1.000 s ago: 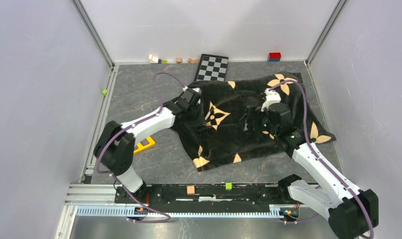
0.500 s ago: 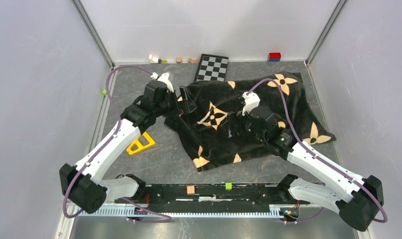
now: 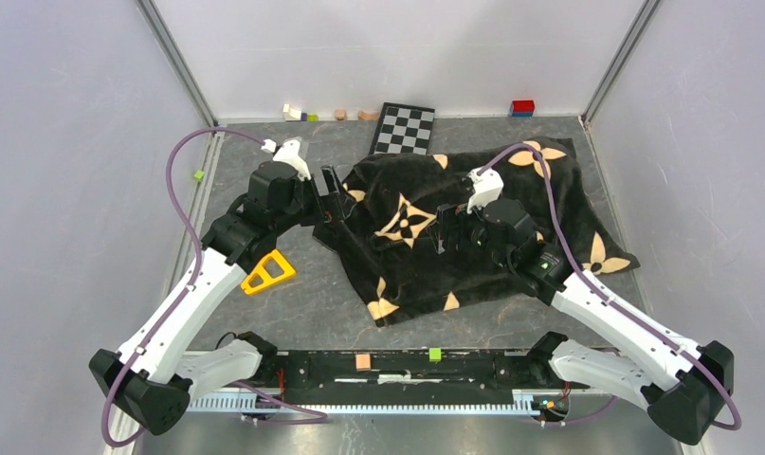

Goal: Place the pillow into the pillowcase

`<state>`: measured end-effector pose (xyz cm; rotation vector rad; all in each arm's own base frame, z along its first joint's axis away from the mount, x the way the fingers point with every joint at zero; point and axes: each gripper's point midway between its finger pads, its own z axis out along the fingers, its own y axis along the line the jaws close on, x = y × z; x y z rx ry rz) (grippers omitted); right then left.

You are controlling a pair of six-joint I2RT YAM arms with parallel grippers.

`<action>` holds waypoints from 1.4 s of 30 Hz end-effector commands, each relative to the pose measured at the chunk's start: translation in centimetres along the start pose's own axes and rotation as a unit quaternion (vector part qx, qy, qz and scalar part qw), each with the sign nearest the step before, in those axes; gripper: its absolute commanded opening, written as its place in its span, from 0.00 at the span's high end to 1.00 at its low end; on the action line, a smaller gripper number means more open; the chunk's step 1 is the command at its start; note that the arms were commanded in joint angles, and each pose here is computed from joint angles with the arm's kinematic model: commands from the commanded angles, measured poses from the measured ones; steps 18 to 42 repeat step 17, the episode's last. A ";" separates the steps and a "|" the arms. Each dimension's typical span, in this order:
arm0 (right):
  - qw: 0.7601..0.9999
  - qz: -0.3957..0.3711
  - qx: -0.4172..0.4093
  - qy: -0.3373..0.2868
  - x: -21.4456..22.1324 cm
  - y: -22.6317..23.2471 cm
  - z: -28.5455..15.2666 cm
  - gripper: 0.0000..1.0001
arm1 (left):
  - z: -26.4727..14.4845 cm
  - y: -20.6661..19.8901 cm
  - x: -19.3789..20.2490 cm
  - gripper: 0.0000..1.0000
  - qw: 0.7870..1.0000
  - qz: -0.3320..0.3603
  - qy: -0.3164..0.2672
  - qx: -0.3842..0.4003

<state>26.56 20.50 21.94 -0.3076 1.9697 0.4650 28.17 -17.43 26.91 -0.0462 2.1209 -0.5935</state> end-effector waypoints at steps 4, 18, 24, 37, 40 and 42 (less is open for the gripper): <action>0.999 0.000 -0.001 -0.040 -3.1 0.4 -0.4 0.02 | -1.4 0.4 -1.7 0.00 0.999 0.026 -0.033 -0.014; 0.999 0.002 0.002 -0.039 -3.0 0.3 -0.5 0.02 | -1.3 0.7 -1.7 0.00 0.999 0.037 -0.031 -0.019; 0.999 0.002 0.002 -0.039 -3.0 0.3 -0.5 0.02 | -1.3 0.7 -1.7 0.00 0.999 0.037 -0.031 -0.019; 0.999 0.002 0.002 -0.039 -3.0 0.3 -0.5 0.02 | -1.3 0.7 -1.7 0.00 0.999 0.037 -0.031 -0.019; 0.999 0.002 0.002 -0.039 -3.0 0.3 -0.5 0.02 | -1.3 0.7 -1.7 0.00 0.999 0.037 -0.031 -0.019; 0.999 0.002 0.002 -0.039 -3.0 0.3 -0.5 0.02 | -1.3 0.7 -1.7 0.00 0.999 0.037 -0.031 -0.019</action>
